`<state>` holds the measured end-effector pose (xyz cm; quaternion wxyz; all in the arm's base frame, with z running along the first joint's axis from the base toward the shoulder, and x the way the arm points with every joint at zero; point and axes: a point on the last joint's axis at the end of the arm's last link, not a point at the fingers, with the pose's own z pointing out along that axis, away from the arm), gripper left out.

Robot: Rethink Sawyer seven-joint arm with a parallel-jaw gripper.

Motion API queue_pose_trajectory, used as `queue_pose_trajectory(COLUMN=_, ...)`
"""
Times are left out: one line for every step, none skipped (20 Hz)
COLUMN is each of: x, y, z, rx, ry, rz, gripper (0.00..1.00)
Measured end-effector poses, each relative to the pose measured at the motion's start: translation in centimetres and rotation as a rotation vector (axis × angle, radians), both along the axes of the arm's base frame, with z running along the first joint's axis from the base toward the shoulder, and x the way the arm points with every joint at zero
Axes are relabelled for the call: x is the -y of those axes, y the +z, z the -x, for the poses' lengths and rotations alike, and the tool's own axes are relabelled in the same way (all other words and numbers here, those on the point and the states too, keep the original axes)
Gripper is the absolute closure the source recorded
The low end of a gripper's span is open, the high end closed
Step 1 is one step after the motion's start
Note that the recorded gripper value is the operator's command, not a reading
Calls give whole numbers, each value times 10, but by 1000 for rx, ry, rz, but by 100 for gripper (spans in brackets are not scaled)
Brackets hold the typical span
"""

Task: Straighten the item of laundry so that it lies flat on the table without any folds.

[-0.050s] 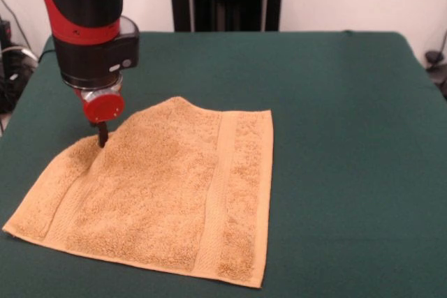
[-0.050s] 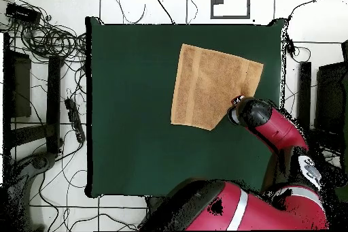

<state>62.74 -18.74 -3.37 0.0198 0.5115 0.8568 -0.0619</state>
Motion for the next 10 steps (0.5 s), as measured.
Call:
queue_pose_trajectory(x=0, y=0, z=0, rx=0, ry=-1, rz=0, gripper=0)
queue_pose_trajectory(x=0, y=0, z=0, rx=0, ry=-2, rz=-1, gripper=0)
queue_pose_trajectory(x=0, y=0, z=0, rx=0, ry=-2, rz=-1, gripper=0)
queue_pose_trajectory(x=0, y=0, z=-2, rx=4, ry=-2, rz=-1, gripper=0)
queue_pose_trajectory(x=-1, y=0, z=-3, rx=7, ry=-2, rz=0, gripper=100)
queue_pose_trajectory(x=-2, y=0, z=-4, rx=9, ry=0, rz=1, gripper=100)
queue_pose_trajectory(x=-2, y=-1, z=-5, rx=10, ry=2, rz=2, gripper=100)
queue_pose_trajectory(x=-3, y=-1, z=-6, rx=12, ry=4, rz=4, gripper=100)
queue_pose_trajectory(x=-4, y=-1, z=-6, rx=13, ry=7, rz=5, gripper=100)
queue_pose_trajectory(x=-4, y=-1, z=-6, rx=14, ry=7, rz=6, gripper=100)
